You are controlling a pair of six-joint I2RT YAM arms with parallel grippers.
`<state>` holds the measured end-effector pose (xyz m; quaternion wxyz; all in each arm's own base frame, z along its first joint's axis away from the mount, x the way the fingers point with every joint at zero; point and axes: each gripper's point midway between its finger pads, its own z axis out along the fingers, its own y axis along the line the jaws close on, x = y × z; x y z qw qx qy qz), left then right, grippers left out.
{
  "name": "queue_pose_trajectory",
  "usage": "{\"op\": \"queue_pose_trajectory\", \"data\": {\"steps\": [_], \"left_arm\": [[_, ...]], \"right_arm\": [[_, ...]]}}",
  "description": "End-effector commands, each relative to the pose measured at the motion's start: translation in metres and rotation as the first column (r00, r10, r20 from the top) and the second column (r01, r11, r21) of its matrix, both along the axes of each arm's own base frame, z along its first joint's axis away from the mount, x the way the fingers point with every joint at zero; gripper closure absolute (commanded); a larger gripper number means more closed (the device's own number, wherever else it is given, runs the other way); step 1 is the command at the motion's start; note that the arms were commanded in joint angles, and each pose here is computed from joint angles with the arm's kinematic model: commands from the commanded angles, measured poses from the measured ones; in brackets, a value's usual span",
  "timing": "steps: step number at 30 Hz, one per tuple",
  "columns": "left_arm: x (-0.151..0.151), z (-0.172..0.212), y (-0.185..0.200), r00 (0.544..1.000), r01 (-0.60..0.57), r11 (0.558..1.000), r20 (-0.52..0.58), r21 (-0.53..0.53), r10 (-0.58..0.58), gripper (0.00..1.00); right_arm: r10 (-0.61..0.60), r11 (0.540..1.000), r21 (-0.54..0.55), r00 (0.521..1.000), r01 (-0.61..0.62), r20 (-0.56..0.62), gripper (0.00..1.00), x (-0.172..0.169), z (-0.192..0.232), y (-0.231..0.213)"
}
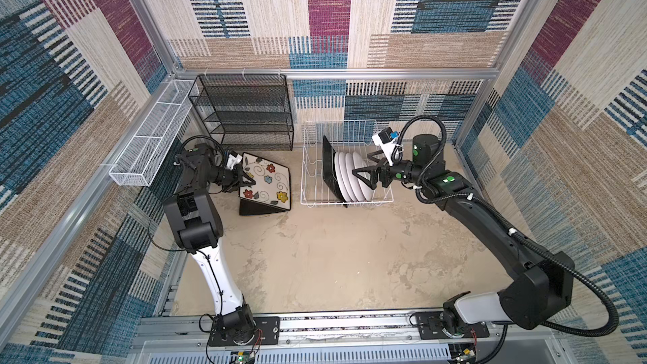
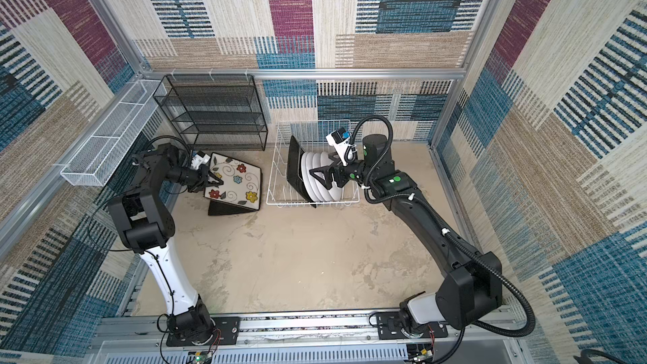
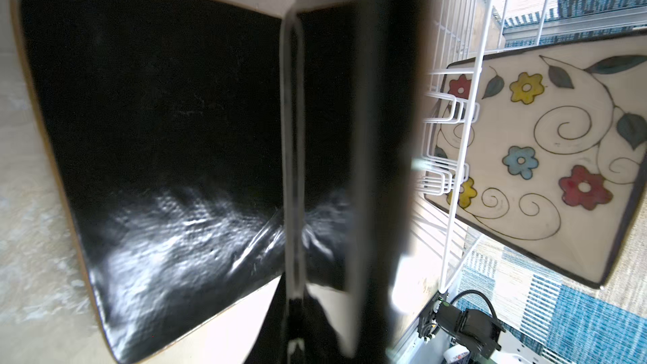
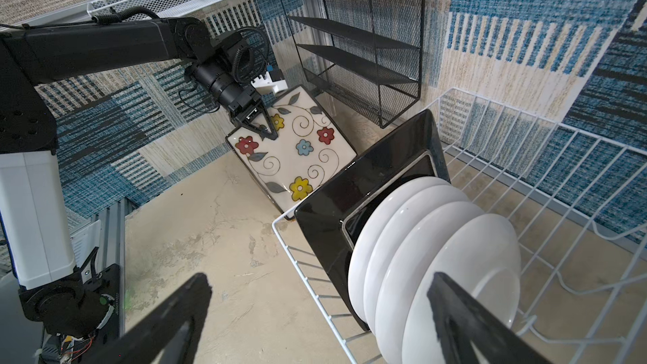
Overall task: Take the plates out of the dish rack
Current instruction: 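Lower the cream floral plate flat onto the black plate and open the left gripper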
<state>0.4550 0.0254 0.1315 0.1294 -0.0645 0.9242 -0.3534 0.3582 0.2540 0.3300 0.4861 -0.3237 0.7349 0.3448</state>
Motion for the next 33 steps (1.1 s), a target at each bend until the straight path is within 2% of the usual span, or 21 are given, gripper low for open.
{"op": "queue_pose_trajectory", "data": {"steps": [1, 14, 18, 33], "left_arm": [[0.001, 0.006, -0.008, 0.998, 0.038, 0.997, 0.045, -0.07, -0.034, 1.0], [-0.001, -0.015, 0.006, 1.0, 0.022, 0.996, 0.013, -0.086, -0.021, 1.0], [0.0, -0.023, 0.009, 1.0, 0.01, 0.995, -0.002, -0.101, -0.01, 0.92], [-0.002, -0.05, 0.018, 0.999, -0.004, 0.991, -0.048, -0.135, -0.002, 0.79]], "right_arm": [[0.0, 1.0, 0.009, 1.0, 0.0, 0.023, 0.01, 0.001, 0.007, 0.001], [0.005, 1.0, 0.008, 1.0, -0.005, 0.022, 0.01, -0.001, 0.009, 0.003], [0.005, 1.0, 0.013, 1.0, -0.005, 0.024, 0.01, -0.001, 0.01, 0.004], [0.005, 1.0, -0.011, 0.999, -0.005, 0.032, 0.01, -0.004, 0.009, 0.004]]}}
